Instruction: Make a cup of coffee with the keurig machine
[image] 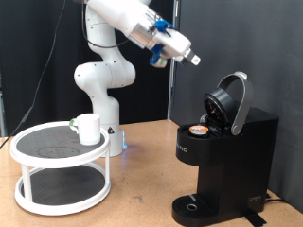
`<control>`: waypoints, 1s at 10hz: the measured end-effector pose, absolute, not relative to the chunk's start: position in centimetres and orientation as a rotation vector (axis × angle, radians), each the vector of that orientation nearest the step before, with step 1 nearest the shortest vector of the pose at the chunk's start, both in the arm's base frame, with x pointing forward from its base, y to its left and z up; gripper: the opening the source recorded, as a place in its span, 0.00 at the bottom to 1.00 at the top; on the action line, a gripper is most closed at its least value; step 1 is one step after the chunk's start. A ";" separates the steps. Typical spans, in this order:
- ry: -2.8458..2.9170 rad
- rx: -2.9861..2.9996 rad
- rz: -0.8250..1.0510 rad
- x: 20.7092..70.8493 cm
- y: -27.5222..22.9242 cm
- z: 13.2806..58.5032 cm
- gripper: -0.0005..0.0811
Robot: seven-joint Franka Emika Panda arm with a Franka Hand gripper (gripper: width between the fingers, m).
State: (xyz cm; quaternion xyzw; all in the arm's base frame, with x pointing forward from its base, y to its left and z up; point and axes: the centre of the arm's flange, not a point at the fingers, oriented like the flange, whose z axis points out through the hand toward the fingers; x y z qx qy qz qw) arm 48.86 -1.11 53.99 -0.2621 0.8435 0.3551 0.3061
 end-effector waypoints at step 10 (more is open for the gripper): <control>2.187 -0.861 1.104 50.2 8.2 56.4 0.91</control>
